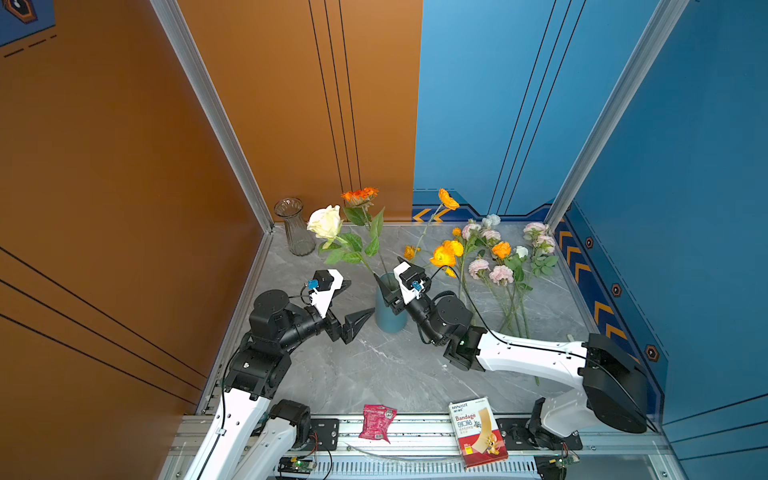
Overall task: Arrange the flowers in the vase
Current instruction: 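Open the right gripper off the rose and draw back toward the flower pile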
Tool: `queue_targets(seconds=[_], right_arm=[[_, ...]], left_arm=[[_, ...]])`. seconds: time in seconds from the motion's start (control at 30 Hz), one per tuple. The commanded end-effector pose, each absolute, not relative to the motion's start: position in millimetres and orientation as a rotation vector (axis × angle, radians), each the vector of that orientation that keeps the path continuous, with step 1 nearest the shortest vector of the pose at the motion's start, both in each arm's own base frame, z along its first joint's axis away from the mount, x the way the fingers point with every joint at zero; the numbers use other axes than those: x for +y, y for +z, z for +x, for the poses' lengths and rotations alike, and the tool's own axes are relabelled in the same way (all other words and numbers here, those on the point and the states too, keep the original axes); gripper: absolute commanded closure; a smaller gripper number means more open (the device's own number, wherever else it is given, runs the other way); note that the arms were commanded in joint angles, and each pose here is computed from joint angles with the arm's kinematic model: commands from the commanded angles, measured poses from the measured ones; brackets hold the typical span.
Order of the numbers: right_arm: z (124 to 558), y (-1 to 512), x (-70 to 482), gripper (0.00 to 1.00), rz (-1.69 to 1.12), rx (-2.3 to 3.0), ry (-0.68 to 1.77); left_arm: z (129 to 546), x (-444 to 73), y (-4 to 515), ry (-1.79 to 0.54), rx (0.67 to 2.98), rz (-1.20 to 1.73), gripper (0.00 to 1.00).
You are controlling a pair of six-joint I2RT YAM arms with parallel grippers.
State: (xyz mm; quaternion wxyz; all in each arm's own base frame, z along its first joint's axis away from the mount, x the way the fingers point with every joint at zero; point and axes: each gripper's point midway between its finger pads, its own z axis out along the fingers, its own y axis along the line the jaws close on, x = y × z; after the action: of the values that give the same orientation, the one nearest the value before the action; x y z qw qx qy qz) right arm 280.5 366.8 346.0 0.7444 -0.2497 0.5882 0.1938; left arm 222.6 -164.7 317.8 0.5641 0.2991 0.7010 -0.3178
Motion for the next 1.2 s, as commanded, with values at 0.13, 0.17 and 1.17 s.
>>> queue_targets(seconds=[0.13, 0.17, 1.17], right_arm=[[243.2, 342.3, 361.1, 0.23, -0.746, 1.532, 0.584], [234.6, 342.5, 360.3, 0.23, -0.785, 1.566, 0.607], [215.9, 153.4, 182.6, 0.49, -0.233, 2.331, 0.415]], left_arm=[[233.1, -172.8, 303.5, -0.773, 1.677, 0.714, 0.02], [233.2, -175.6, 301.7, -0.782, 1.682, 0.724, 0.02], [203.0, -220.1, 249.5, -0.61, 1.802, 1.03, 0.02]])
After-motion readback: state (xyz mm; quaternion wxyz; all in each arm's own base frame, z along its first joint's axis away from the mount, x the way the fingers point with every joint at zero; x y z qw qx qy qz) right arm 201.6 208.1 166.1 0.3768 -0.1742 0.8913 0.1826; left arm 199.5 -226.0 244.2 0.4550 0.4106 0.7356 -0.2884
